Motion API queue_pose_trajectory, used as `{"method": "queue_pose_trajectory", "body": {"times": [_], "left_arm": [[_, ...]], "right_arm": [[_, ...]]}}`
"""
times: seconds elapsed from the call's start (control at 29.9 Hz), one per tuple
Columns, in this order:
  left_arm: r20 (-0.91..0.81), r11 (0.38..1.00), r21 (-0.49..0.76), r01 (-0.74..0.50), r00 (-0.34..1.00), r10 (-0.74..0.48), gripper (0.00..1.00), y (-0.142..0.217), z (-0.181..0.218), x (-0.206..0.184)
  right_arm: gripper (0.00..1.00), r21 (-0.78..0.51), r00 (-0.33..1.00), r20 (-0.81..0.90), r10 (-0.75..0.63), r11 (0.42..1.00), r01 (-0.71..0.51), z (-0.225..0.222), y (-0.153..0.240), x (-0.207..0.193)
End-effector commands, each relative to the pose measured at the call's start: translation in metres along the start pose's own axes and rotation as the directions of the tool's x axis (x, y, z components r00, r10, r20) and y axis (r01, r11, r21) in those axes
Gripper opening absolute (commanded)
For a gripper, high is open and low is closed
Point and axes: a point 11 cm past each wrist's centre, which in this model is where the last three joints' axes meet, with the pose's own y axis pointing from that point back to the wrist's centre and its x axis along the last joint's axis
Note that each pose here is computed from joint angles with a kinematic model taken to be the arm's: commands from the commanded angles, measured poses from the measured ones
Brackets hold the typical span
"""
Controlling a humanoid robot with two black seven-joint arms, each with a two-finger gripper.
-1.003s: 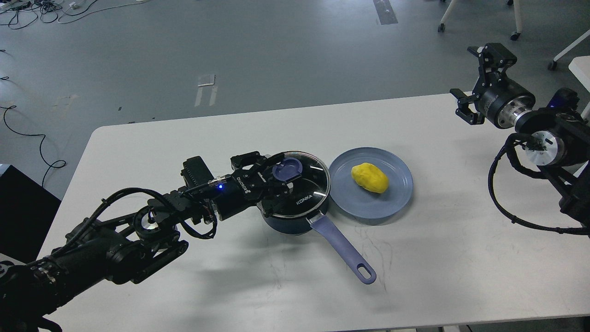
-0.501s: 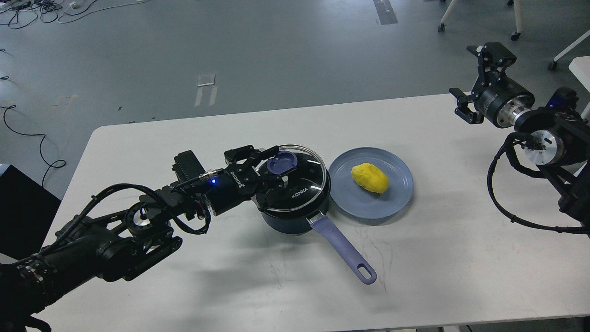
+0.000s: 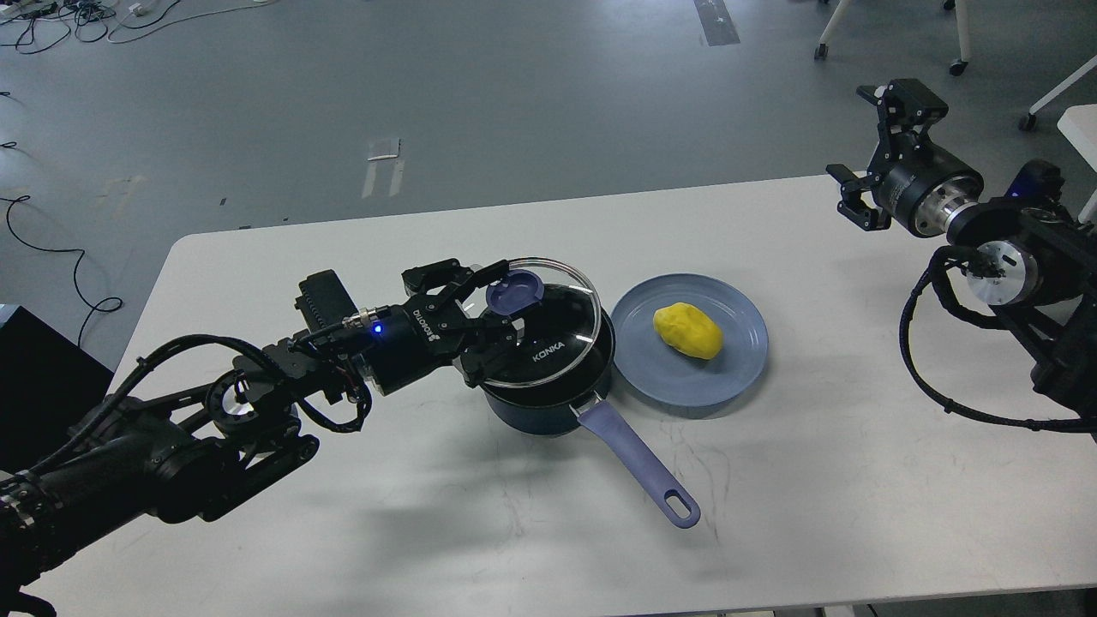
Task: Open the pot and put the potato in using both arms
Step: 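Lift the glass lid off the saucepan with the left gripper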
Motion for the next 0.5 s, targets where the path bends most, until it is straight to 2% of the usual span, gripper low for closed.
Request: {"method": "queue_pose_trajectory", "body": {"times": [0.0, 0.23, 0.47], "left_arm": [[0.025, 1.000, 0.010, -0.001, 1.000, 0.000, 0.53, 0.004, -0.008, 0.008], [0.078, 1.000, 0.022, -0.009, 0.997, 0.007, 0.53, 0.012, -0.022, 0.029], [0.103, 0.998, 0.065, 0.015, 0.994, -0.021, 0.53, 0.032, -0.037, 0.031]], "right_arm": [[1.00, 0.009, 1.000, -0.007, 0.000, 1.000, 0.000, -0.006, -0.001, 0.001], [1.00, 0.013, 1.000, -0.004, 0.000, 1.000, 0.000, -0.007, -0.001, 0.001], [1.00, 0.016, 1.000, -0.005, -0.004, 1.000, 0.004, -0.009, -0.002, -0.001]]}}
